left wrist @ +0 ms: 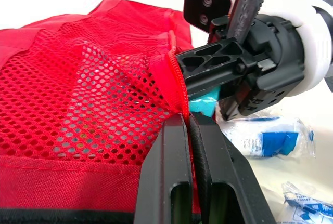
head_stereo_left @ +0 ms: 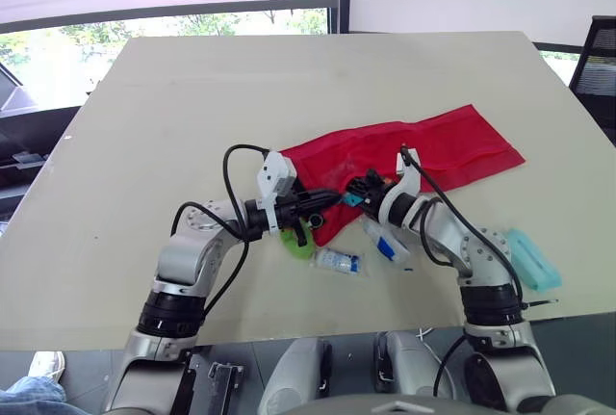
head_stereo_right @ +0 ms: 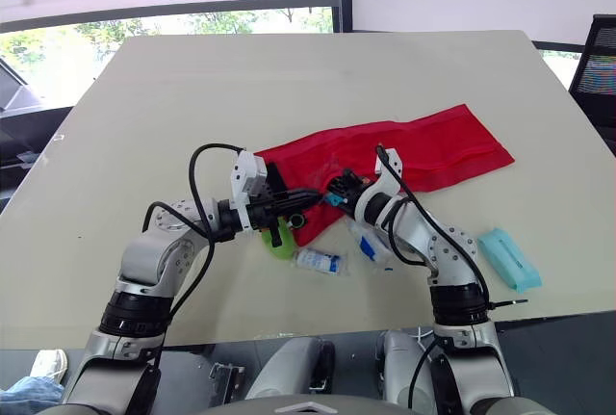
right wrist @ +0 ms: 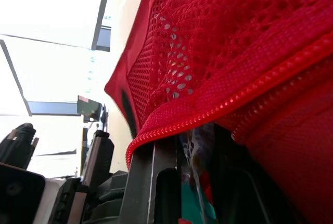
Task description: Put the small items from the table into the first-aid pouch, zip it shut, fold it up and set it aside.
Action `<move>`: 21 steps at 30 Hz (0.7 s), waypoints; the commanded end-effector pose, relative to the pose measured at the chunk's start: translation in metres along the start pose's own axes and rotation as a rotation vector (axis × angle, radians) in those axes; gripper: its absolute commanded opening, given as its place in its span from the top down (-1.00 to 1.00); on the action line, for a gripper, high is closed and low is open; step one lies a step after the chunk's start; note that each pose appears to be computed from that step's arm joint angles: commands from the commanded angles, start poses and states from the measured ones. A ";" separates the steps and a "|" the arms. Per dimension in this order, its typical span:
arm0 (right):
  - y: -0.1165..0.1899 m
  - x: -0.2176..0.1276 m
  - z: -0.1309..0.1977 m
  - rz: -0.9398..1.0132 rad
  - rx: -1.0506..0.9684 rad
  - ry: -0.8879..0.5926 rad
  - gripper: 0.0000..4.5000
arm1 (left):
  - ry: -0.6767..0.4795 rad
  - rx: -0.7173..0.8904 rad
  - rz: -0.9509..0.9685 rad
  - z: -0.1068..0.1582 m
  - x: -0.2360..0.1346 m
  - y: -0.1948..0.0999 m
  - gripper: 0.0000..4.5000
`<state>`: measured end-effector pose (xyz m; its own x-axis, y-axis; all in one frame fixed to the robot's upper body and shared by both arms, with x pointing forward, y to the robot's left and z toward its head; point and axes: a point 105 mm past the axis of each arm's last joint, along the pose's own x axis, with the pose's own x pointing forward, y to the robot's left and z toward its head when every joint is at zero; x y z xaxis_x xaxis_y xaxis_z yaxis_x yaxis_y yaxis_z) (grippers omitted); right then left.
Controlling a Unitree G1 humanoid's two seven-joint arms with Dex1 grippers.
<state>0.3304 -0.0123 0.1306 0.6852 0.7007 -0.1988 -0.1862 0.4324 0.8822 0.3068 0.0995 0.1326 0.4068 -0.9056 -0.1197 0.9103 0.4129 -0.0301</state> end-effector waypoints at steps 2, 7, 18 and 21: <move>0.018 0.005 0.001 0.062 -0.040 -0.005 0.95 | -0.026 0.028 -0.074 0.009 0.006 -0.012 0.94; 0.024 0.006 -0.007 0.081 -0.120 0.034 0.95 | -0.032 0.028 -0.052 0.008 0.004 -0.007 0.94; 0.014 0.001 -0.001 0.029 -0.195 -0.002 -0.61 | -0.030 0.039 -0.033 0.004 -0.002 -0.001 1.00; 0.013 -0.001 0.000 0.029 -0.195 -0.005 -0.61 | -0.028 0.043 -0.027 0.003 -0.004 0.002 1.00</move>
<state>0.3320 -0.0123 0.1220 0.6838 0.6835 -0.2555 -0.2680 0.5609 0.7833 0.3067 0.1031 0.1367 0.3884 -0.9174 -0.0866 0.9210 0.3895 0.0050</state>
